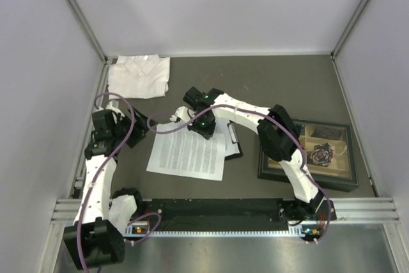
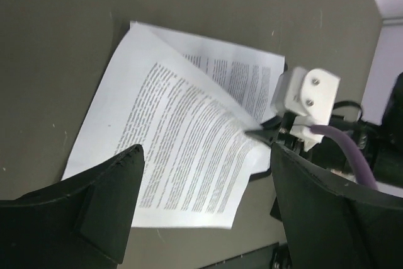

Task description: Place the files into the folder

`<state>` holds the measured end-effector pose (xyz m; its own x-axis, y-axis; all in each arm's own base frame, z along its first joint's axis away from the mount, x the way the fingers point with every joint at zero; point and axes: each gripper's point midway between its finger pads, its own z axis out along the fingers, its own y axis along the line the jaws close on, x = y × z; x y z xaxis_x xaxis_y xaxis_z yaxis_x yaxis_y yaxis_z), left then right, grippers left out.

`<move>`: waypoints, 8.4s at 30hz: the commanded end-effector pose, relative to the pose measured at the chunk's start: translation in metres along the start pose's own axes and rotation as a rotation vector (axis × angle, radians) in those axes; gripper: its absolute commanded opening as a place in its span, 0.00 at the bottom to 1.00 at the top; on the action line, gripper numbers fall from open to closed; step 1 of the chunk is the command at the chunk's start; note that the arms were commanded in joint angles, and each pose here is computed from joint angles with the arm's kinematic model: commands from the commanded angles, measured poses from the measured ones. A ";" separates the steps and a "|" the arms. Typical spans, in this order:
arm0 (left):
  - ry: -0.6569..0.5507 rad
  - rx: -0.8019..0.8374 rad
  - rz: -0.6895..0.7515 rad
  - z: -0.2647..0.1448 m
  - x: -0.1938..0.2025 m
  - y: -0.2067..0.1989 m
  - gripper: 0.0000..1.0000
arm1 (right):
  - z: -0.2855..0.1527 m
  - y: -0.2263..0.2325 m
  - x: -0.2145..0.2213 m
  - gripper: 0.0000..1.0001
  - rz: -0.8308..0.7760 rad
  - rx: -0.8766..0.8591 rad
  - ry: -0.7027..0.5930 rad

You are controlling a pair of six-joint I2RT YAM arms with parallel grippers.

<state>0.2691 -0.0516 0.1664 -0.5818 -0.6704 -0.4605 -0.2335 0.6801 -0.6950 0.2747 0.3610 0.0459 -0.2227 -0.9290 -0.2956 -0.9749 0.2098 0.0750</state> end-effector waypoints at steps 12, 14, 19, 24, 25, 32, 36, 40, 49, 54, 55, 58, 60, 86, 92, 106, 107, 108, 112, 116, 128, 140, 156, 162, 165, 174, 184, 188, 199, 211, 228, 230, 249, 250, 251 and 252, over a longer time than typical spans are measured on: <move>0.211 -0.016 -0.027 0.017 0.042 0.020 0.98 | -0.031 -0.094 -0.042 0.53 -0.065 0.482 -0.094; 0.213 -0.009 -0.029 0.018 0.042 0.019 0.98 | -0.046 -0.112 -0.048 0.63 0.033 0.598 -0.136; 0.277 -0.013 -0.027 0.025 0.055 0.018 0.98 | -0.102 -0.138 -0.041 0.79 0.357 0.779 -0.256; 0.245 -0.236 -0.093 0.029 0.055 0.050 0.98 | -0.098 -0.099 -0.010 0.82 0.739 0.473 -0.309; 0.246 -0.270 -0.094 0.032 0.051 0.054 0.98 | -0.090 -0.075 0.006 0.82 0.794 0.404 -0.306; 0.355 -0.305 -0.108 0.055 0.054 0.062 0.97 | -0.062 0.039 0.029 0.78 0.771 0.185 -0.364; 0.346 -0.315 -0.110 0.061 0.054 0.066 0.97 | -0.039 0.100 0.038 0.77 0.705 0.170 -0.291; 0.323 -0.329 -0.116 0.058 0.057 0.071 0.97 | -0.016 0.132 0.040 0.77 0.711 0.157 -0.271; 0.321 -0.316 -0.153 0.053 0.066 0.071 0.97 | 0.015 0.146 0.007 0.78 0.721 0.161 -0.329; 0.316 -0.376 -0.171 0.048 0.070 0.082 0.98 | 0.024 0.139 0.006 0.80 0.732 0.191 -0.329; 0.312 -0.386 -0.174 0.048 0.070 0.084 0.98 | 0.025 0.138 0.007 0.80 0.737 0.194 -0.328; 0.323 -0.400 -0.196 0.051 0.077 0.091 0.98 | 0.027 0.134 0.009 0.80 0.747 0.218 -0.328; 0.339 -0.384 -0.214 0.055 0.082 0.091 0.98 | 0.025 0.130 0.010 0.81 0.750 0.234 -0.331; 0.368 -0.346 -0.229 0.071 0.088 0.079 0.95 | 0.016 0.092 0.013 0.83 0.783 0.281 -0.337; 0.323 -0.371 -0.215 0.065 0.081 0.080 0.95 | 0.014 0.090 0.013 0.83 0.759 0.282 -0.325; 0.321 -0.362 -0.220 0.059 0.085 0.080 0.96 | -0.011 0.094 0.051 0.85 0.797 0.323 -0.315; 0.328 -0.364 -0.227 0.059 0.089 0.082 0.96 | -0.012 0.094 0.053 0.85 0.799 0.331 -0.320; 0.330 -0.369 -0.229 0.058 0.091 0.084 0.96 | -0.010 0.093 0.060 0.86 0.804 0.339 -0.315; 0.335 -0.361 -0.233 0.058 0.093 0.084 0.95 | -0.005 0.088 0.067 0.86 0.817 0.366 -0.299; 0.324 -0.350 -0.229 0.056 0.090 0.080 0.96 | 0.000 0.084 0.063 0.87 0.833 0.356 -0.314; 0.337 -0.354 -0.232 0.054 0.096 0.083 0.96 | 0.002 0.061 0.048 0.88 0.822 0.406 -0.326; 0.335 -0.357 -0.220 0.056 0.093 0.083 0.96 | -0.024 0.057 0.035 0.88 0.814 0.405 -0.362; 0.334 -0.321 -0.210 0.061 0.084 0.072 0.96 | -0.068 -0.047 0.076 0.90 1.030 0.341 -0.453; 0.324 -0.369 -0.153 0.043 0.076 0.071 0.97 | -0.053 -0.077 0.073 0.89 1.069 0.281 -0.432; 0.213 -0.413 -0.089 0.027 0.052 0.069 0.98 | -0.040 -0.076 0.077 0.88 1.122 0.259 -0.429; 0.092 -0.350 -0.072 0.007 0.028 0.043 0.98 | -0.012 -0.049 0.054 0.84 1.183 0.045 -0.489; 0.148 -0.308 -0.045 0.019 0.028 0.032 0.96 | -0.028 -0.046 0.060 0.84 1.104 0.218 -0.421; 0.061 -0.510 0.049 0.009 0.002 0.062 0.98 | -0.037 -0.070 0.078 0.84 1.049 0.396 -0.311; 0.160 -0.498 -0.052 0.043 0.032 0.084 0.98 | -0.036 -0.081 0.062 0.52 0.991 0.395 -0.280; 0.168 -0.521 -0.033 0.055 0.041 0.103 0.96 | -0.011 -0.072 0.048 0.55 0.928 0.356 -0.253; 0.204 -0.520 -0.041 0.056 0.050 0.107 0.95 | -0.035 -0.055 0.033 0.60 0.936 0.298 -0.329; 0.196 -0.523 -0.038 0.054 0.049 0.107 0.95 | -0.031 -0.056 0.034 0.60 0.942 0.298 -0.320; 0.132 -0.526 -0.040 0.045 0.028 0.095 0.98 | -0.001 -0.058 0.047 0.46 0.966 0.376 -0.219; 0.129 -0.544 -0.037 0.045 0.026 0.098 0.98 | -0.001 -0.059 0.048 0.46 0.972 0.389 -0.212; 0.132 -0.557 -0.039 0.044 0.026 0.100 0.98 | 0.000 -0.059 0.051 0.46 0.976 0.405 -0.199; 0.137 -0.561 -0.038 0.046 0.026 0.102 0.98 | 0.000 -0.059 0.055 0.46 0.975 0.433 -0.180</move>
<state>0.2580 -0.0247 0.0506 -0.6691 -0.6753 -0.3102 -0.5951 0.7369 -0.3208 0.3165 0.2989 0.0259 -0.8721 -0.2531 -0.4189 -0.3220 0.9413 0.1017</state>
